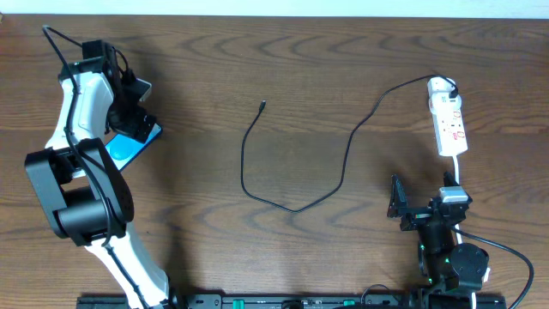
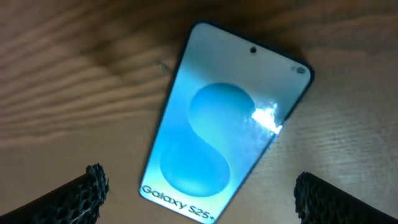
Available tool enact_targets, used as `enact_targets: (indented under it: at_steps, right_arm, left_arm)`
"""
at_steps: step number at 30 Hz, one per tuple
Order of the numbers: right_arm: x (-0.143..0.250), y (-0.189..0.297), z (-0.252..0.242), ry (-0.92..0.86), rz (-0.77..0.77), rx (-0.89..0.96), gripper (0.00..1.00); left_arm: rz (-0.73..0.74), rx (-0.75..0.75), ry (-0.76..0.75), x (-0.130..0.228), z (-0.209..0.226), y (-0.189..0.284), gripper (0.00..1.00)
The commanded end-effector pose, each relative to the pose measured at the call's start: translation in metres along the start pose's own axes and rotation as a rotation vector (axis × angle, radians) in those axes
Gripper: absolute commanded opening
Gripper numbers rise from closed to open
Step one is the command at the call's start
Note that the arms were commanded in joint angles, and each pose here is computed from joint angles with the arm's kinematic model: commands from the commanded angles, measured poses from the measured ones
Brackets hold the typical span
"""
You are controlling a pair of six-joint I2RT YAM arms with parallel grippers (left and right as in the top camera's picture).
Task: Plug charger to phone and switch on socket
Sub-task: 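Lower the left gripper and grasp the blue phone by its edges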
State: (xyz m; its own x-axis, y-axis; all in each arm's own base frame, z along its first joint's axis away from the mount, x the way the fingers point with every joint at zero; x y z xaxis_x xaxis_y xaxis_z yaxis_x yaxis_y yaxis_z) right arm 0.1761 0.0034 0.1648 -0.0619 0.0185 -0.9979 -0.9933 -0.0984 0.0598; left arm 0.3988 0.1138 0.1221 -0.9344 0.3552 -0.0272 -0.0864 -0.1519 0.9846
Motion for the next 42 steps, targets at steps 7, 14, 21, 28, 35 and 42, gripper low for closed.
enact_targets:
  at_steps: [7,14,21,28,35,42]
  right_arm:
    - [0.000,0.000,0.001,0.015,0.000,-0.008,0.99]
    - [0.000,0.000,0.001,0.015,0.000,-0.009,0.99]
    - [0.000,0.000,0.001,0.015,0.000,-0.008,0.99]
    - [0.000,0.000,0.001,0.015,0.000,-0.008,0.99]
    - [0.000,0.000,0.001,0.015,0.000,-0.009,0.99]
    - [0.000,0.000,0.001,0.015,0.000,-0.009,0.99]
  left_arm:
    - [-0.011,0.099,-0.009,-0.002,0.003,-0.029,0.98]
    - [0.008,0.103,0.004,0.003,0.007,-0.041,0.98]
    - [0.019,0.110,0.017,0.012,0.011,-0.045,0.98]
    - [0.050,0.137,-0.008,0.021,0.002,-0.057,0.98]
    - [0.066,0.150,-0.009,0.026,-0.003,-0.062,0.98]
    - [0.073,0.156,-0.009,0.028,-0.005,-0.064,0.98]
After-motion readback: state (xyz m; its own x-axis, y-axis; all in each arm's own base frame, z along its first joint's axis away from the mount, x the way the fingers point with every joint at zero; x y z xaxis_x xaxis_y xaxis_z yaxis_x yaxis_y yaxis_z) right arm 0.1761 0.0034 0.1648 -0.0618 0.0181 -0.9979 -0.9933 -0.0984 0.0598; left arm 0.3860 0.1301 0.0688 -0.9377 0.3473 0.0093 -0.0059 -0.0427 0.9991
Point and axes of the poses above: each gripper's point midway between its finger pads, its own y axis back along the fingers, its own z axis along the line the jaws close on, x = y × z, the point moved 7 cm from there along y, back along the fingers
